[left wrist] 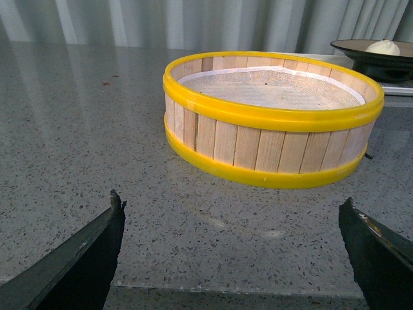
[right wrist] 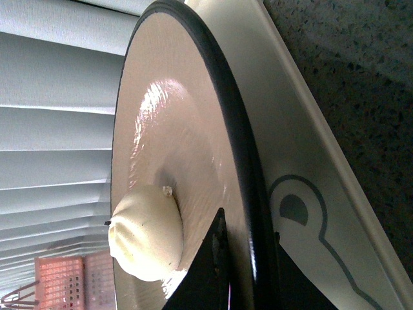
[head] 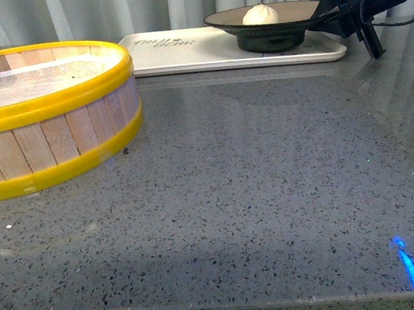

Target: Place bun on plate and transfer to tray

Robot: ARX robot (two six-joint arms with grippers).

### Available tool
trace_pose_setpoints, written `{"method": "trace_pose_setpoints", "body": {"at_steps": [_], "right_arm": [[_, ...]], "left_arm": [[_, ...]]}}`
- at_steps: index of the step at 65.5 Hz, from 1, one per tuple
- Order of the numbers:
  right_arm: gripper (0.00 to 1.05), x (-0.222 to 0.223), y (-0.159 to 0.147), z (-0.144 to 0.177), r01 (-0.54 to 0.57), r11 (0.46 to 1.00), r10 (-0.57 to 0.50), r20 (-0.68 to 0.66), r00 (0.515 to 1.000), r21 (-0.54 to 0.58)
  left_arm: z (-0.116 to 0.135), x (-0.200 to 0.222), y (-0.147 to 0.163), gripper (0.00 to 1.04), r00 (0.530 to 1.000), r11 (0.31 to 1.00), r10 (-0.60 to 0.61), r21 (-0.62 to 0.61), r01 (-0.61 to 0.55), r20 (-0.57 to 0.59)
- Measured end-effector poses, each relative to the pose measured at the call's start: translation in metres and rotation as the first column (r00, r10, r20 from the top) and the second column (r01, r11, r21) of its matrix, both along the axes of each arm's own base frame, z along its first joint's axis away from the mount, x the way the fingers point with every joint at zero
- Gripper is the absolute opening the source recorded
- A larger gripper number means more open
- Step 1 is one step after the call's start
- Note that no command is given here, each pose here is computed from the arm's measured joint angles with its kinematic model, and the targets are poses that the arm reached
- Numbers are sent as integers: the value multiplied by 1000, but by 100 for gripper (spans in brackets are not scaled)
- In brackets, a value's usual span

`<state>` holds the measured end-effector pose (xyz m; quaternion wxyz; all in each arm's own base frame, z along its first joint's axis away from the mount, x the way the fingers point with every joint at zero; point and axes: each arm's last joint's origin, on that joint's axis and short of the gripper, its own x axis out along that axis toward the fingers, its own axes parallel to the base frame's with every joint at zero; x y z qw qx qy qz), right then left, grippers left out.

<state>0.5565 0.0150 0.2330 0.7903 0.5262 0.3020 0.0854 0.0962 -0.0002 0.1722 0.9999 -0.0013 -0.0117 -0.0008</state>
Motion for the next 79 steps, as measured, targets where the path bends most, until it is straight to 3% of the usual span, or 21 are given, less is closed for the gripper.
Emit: {"method": "trace_pose_setpoints", "body": {"at_steps": [3,8,34,40,64,71,79], "right_arm": [[3,-1,1,0,-3,1000,3,-1,1000,-8],[14,-4,2,-1,-9,1000,9,-7,1000,-8],[78,-17,1,4,16,1000,-16,10,1000,12],[97,-27,0,10,32,999,-33,32,999,15],[96,-77,-18,16,153,988,-149,97,984,-35],[96,-109,-20,23,190,979,-177,159,971,-70],[96,-169,-21,33,282,941,-230,262,937,-184]], "left_arm": [[0,0,0,98,1000,1000,0,0,0,0],[0,0,0,98,1000,1000,0,0,0,0],[0,0,0,98,1000,1000,0,0,0,0],[0,0,0,98,1000,1000,0,0,0,0],[0,0,0,98,1000,1000,0,0,0,0],[0,0,0,98,1000,1000,0,0,0,0],[0,0,0,98,1000,1000,0,0,0,0]]}}
